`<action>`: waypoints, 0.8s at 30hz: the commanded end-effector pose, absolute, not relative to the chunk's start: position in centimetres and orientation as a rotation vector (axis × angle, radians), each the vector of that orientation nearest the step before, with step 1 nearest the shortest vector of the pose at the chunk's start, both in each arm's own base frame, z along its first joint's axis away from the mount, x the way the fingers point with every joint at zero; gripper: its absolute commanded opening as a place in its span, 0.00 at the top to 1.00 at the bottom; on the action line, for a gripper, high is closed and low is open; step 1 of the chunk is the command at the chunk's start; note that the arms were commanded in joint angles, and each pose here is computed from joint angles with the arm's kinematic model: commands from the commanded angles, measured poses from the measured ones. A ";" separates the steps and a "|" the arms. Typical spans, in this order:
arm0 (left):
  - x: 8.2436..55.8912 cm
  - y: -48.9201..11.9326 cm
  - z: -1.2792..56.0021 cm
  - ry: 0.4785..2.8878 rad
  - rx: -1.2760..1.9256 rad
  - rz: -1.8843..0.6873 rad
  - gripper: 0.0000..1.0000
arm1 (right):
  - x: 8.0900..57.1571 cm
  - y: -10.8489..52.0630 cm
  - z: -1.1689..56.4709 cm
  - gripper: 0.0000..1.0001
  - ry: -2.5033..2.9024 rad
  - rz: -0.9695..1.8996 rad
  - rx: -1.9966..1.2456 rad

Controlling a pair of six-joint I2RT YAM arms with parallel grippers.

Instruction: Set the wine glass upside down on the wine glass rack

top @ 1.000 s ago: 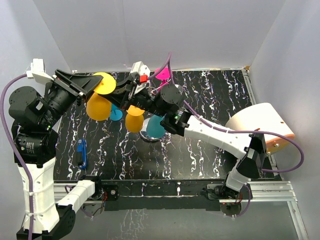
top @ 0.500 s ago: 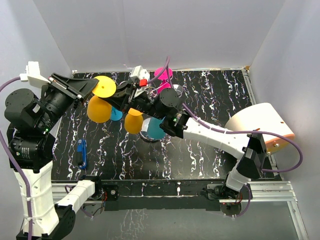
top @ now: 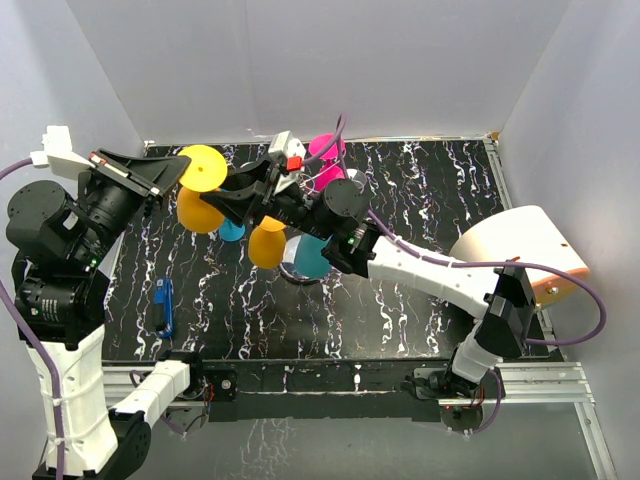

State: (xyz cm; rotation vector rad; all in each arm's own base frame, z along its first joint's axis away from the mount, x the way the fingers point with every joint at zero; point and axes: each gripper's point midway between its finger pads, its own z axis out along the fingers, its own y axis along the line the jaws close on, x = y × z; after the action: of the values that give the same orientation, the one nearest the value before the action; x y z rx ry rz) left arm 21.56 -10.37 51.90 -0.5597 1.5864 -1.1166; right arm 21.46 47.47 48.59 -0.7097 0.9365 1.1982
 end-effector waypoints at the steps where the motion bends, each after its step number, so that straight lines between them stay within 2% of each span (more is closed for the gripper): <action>1: 21.5 -8.5 55.4 1.419 -0.570 -1.053 1.00 | 20.4 44.5 52.3 0.56 0.842 1.256 -0.599; 4: 22.1 -7.8 55.2 1.409 -0.594 -1.016 1.00 | 20.0 43.6 52.6 0.41 0.836 1.259 -0.582; 8: 23.1 -7.6 53.6 1.438 -0.625 -0.989 1.00 | 19.4 41.8 52.8 0.33 0.835 1.257 -0.550; 17: 25.5 -8.4 47.6 1.570 -0.668 -0.992 1.00 | 17.0 37.0 53.4 0.31 0.854 1.289 -0.505; 24: 26.4 -10.1 45.0 1.646 -0.600 -1.054 1.00 | 15.6 33.6 50.4 0.31 1.025 1.302 -0.488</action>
State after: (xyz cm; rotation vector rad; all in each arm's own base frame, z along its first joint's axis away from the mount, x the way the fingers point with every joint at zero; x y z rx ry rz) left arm 26.74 -8.85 43.64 -0.7172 1.6757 -0.9816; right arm 15.88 35.37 52.00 -0.5233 0.9165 1.2994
